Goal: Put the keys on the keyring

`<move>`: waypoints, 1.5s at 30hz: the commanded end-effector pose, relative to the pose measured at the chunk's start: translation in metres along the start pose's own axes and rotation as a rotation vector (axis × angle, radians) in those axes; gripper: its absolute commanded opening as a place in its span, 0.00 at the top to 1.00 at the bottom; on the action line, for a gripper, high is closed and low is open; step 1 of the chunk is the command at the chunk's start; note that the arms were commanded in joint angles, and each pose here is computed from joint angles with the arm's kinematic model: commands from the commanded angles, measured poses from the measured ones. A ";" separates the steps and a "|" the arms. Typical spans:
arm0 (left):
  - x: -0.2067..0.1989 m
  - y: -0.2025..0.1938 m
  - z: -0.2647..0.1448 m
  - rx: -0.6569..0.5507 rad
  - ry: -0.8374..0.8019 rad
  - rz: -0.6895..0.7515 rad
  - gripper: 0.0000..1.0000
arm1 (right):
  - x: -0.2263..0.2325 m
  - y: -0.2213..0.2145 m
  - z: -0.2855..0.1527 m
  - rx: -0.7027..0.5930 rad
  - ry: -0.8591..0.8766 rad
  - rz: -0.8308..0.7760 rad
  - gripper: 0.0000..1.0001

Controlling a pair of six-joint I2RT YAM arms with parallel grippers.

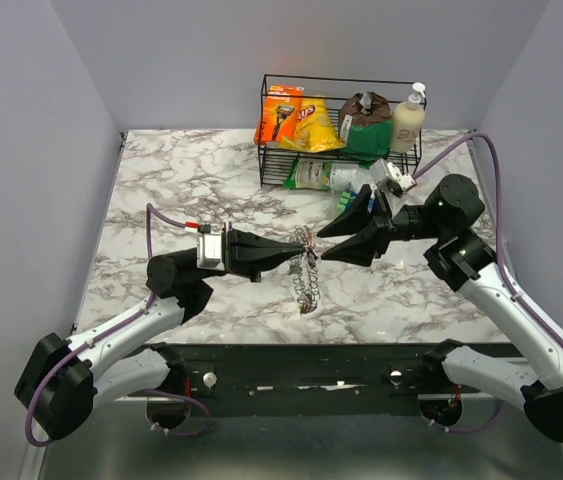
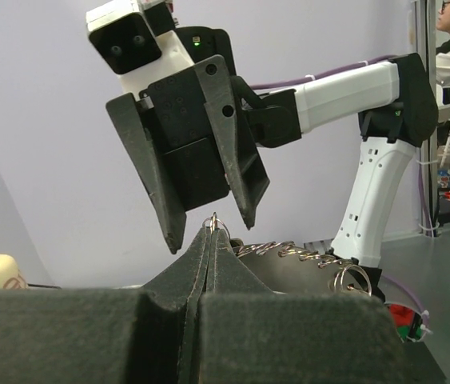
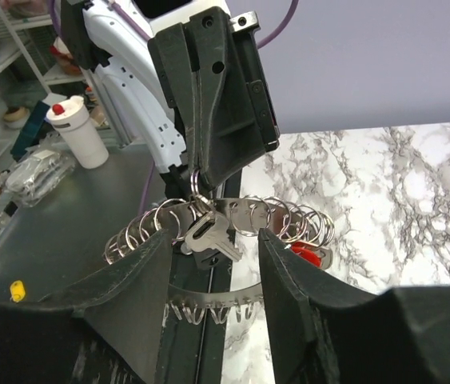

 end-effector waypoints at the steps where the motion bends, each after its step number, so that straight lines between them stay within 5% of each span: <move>1: -0.007 0.026 0.010 -0.055 -0.053 0.052 1.00 | 0.006 0.017 0.004 -0.042 0.052 -0.025 0.44; 16: -0.006 0.023 0.010 -0.056 -0.055 0.041 1.00 | 0.009 0.016 0.011 -0.029 0.108 0.015 0.52; 24: -0.005 0.023 0.010 -0.057 -0.051 0.046 1.00 | 0.010 0.014 0.010 -0.023 0.103 0.014 0.93; 27: -0.005 0.024 0.010 -0.060 -0.050 0.051 1.00 | 0.009 0.013 0.010 -0.019 0.098 0.011 0.99; 45: -0.004 0.028 0.012 -0.072 -0.047 0.053 1.00 | 0.006 -0.011 0.010 0.021 0.098 0.057 0.99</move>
Point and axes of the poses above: each gripper's point midway between its finger pads, its own z axis out along the fingers, its own x axis along the line the jaws close on, y = z × x, the point moved 2 cm from there along -z, back along the fingers, and after that the axes turned 5 degrees about -z, right-handed, at the moved point
